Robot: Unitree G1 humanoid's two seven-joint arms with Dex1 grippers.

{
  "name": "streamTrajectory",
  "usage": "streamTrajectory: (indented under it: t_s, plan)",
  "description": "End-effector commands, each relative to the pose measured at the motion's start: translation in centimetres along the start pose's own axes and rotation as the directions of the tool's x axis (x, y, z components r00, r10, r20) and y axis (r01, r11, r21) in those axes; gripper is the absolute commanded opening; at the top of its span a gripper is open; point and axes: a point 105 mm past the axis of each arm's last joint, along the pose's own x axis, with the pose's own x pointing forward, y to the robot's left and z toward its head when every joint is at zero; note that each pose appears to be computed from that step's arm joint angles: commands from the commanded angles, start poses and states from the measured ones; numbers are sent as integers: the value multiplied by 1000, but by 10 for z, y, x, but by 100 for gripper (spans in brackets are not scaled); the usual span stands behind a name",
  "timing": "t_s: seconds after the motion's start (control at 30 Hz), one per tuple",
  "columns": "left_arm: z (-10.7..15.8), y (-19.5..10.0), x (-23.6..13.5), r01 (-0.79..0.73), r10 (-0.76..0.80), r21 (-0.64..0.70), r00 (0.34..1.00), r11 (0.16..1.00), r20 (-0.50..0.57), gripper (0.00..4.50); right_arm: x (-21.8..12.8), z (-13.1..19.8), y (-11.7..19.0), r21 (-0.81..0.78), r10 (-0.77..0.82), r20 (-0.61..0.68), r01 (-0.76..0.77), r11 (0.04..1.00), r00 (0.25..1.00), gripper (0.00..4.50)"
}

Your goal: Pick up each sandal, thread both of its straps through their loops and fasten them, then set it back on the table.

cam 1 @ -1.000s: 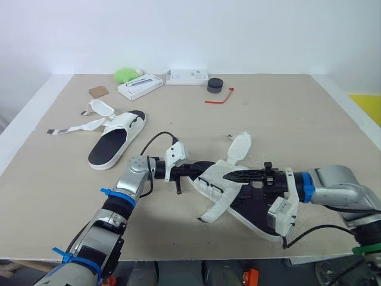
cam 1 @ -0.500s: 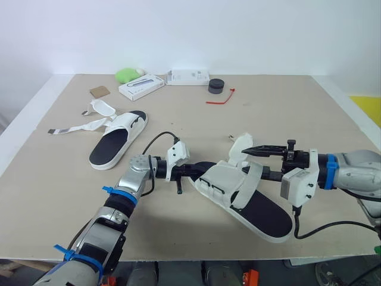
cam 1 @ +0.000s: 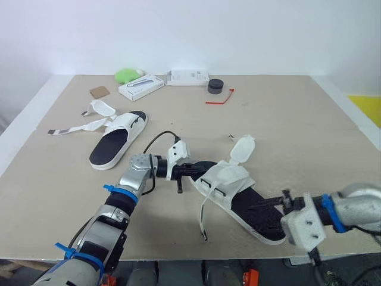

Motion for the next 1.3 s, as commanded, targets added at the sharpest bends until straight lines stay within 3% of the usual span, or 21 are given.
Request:
streamTrajectory:
  t_s: [0.03, 0.13, 0.2, 0.33, 0.43, 0.57, 0.77, 0.87, 1.1, 1.3]
  plan:
    - [-28, -11, 2, 22, -28, -68, 996, 997, -84, 0, -17, 25, -12, 244, -2, 83, -18, 970, 997, 236]
    - [-29, -11, 3, 20, -26, -69, 996, 997, -83, 0, -17, 66, 2, 493, 88, 282, -223, 841, 955, 236]
    - [-28, -11, 3, 20, -25, -69, 996, 997, -82, 0, -17, 87, 13, 565, 134, 377, -342, 751, 917, 236]
    - [-25, -10, 5, 18, -23, -63, 997, 998, -73, 0, -7, 94, 38, 673, 214, 405, -449, 588, 889, 236]
    - [-22, -10, 6, 15, -18, -59, 998, 998, -61, 0, 6, 81, 51, 731, 242, 346, -422, 536, 906, 236]
    - [-16, -11, 6, 18, -20, -51, 999, 999, -41, 0, 26, 54, 57, 748, 230, 211, -309, 587, 950, 236]
    - [-4, -18, -2, 51, -51, -7, 998, 999, -29, 0, 36, 16, 23, 723, 100, 46, -102, 684, 994, 236]
    - [2, -24, -7, 87, -84, 55, 995, 995, -49, 0, 18, -20, -17, 650, -19, -114, 89, 755, 993, 236]
    - [12, -31, -8, 107, -103, 100, 994, 989, -45, 0, 16, -24, -35, 591, -50, -102, 101, 800, 993, 236]
    - [7, -27, -8, 33, -26, 128, 998, 991, -61, 0, 13, 6, -7, 685, 79, 86, -116, 720, 993, 236]
